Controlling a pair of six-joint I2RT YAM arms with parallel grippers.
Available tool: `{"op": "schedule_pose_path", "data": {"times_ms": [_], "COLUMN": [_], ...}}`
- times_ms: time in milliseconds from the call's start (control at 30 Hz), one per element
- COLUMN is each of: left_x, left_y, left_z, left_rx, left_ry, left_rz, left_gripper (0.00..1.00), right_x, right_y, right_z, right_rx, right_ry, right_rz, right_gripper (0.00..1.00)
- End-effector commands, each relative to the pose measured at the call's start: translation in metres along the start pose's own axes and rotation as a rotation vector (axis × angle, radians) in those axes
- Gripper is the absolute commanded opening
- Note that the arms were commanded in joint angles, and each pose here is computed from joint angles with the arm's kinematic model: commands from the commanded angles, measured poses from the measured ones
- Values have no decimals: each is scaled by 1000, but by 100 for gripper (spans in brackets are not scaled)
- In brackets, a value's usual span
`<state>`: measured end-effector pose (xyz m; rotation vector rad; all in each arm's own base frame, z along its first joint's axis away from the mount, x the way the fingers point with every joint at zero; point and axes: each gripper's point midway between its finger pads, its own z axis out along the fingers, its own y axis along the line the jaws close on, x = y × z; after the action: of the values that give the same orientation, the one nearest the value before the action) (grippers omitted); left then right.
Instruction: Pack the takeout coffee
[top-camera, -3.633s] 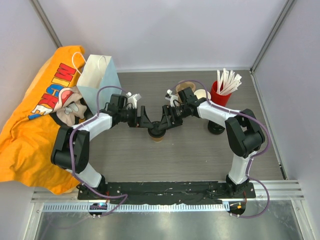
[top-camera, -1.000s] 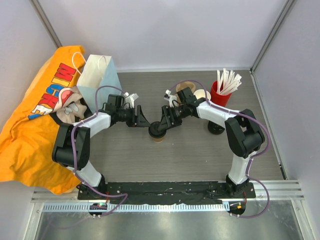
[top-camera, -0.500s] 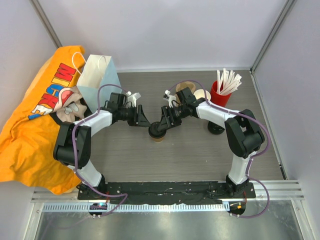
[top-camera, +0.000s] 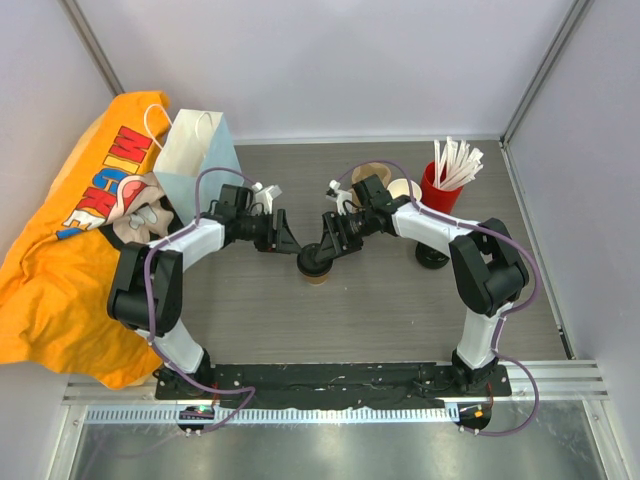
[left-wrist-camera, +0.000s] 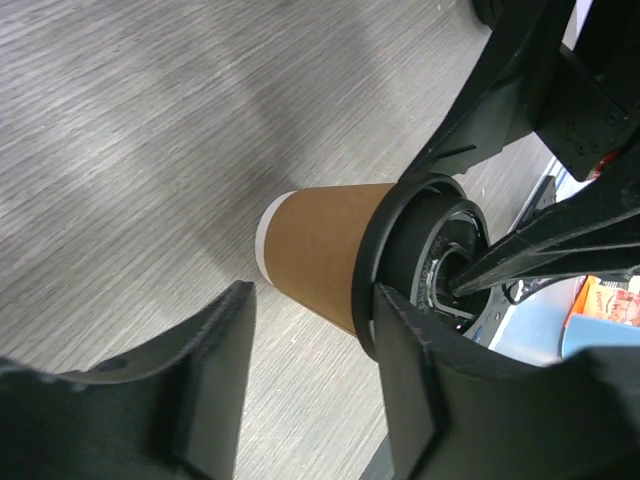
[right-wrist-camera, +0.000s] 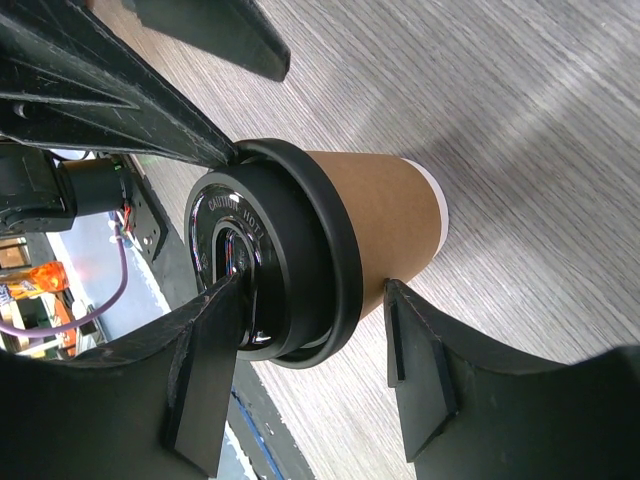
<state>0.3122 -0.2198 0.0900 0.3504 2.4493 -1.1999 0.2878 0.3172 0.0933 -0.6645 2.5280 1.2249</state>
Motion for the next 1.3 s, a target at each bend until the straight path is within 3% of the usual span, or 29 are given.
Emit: {"op": "schedule_pose_path", "data": {"times_ms": [0,133,600,800,1267], "left_x": [6,-2,-11,4,24], "left_y": [8,-5,-29,-36,-31], "left_z": [-1,-7,-36,-36,-21], "left_rx": [-48,-2,138,198,173], "left_ry": [12,-11,-94,-50,5], "left_rz": [18,31,52,54,70], "left_gripper": [57,61,59,54,50], "right_x": [-5,-11,-5,-8,-11], "right_y": [-6,0,-10,-10,-10], "right_z": [-1,-8,-3,-3,-6], "right_rx": [72,73,95,100,102], "right_ry": [-14,-34,-14,-20,-30], "right_rz": [-67,-91,-76,-81,-89], "right_gripper": [62,63,63,63,63]}}
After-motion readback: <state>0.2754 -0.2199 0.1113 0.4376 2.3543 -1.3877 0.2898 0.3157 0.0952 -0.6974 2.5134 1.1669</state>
